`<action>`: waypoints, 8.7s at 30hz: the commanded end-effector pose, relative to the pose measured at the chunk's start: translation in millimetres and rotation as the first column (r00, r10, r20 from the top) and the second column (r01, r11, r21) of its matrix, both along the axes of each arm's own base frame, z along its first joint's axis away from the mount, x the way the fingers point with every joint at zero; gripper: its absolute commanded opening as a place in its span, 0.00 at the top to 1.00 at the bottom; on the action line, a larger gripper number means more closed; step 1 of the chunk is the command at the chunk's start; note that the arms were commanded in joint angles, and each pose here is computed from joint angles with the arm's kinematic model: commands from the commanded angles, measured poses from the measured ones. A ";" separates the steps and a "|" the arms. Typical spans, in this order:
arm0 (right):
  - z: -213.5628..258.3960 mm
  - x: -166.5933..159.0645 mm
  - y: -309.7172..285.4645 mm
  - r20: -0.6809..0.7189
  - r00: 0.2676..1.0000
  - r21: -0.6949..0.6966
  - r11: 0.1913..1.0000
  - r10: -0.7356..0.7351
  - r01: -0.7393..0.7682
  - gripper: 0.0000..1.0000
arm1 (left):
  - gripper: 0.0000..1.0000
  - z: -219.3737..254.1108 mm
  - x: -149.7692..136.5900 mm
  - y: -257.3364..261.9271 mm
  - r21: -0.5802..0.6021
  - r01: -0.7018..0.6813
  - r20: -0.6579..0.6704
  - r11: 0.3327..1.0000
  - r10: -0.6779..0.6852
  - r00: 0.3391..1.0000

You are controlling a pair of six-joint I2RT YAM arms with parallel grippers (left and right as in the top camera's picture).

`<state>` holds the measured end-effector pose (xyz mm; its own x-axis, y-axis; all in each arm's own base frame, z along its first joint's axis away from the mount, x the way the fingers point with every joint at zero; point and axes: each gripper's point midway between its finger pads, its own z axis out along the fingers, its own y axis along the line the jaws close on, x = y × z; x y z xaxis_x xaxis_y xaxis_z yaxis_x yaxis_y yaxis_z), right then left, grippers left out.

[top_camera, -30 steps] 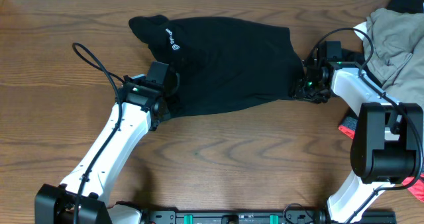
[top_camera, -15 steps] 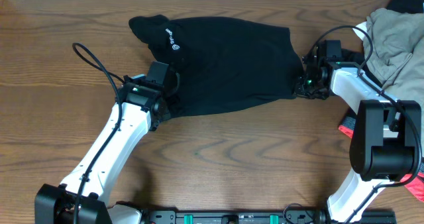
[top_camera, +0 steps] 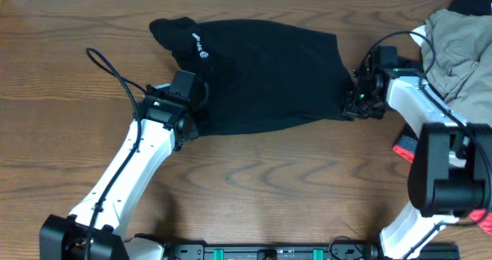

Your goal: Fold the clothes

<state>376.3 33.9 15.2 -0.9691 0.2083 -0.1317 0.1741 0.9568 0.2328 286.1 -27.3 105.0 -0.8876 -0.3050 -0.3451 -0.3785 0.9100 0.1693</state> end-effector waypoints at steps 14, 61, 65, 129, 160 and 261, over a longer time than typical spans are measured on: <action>270.4 5.8 -55.1 0.511 0.859 -0.128 0.985 -0.036 0.118 0.99 | 0.94 203.8 20.3 23.2 0.080 0.054 0.579 0.995 -0.091 0.810; 348.7 122.5 -93.9 0.701 0.713 -0.137 0.985 0.019 0.108 0.99 | 0.94 363.6 206.0 -6.3 0.092 0.310 0.882 0.946 -0.222 0.416; 343.6 109.9 -91.5 0.659 0.752 -0.133 0.986 0.012 0.101 0.99 | 0.94 359.3 188.6 -1.8 0.066 0.338 0.854 0.939 -0.229 0.468; 83.4 -117.0 -81.8 -0.485 0.871 -0.175 0.985 -0.083 -0.004 0.99 | 0.94 -3.3 -47.3 -13.2 -0.390 0.038 -0.437 0.920 -0.221 0.872; 35.6 -3.0 -87.6 -0.117 0.984 -0.175 0.978 -0.137 0.115 0.83 | 0.47 14.9 132.3 -26.2 -0.330 0.261 0.262 0.907 -0.178 0.949; -26.8 -45.1 -15.6 -0.128 0.984 -0.117 0.983 0.125 -0.140 0.99 | 0.48 29.8 144.8 -72.4 -0.404 0.382 0.440 0.831 -0.189 0.878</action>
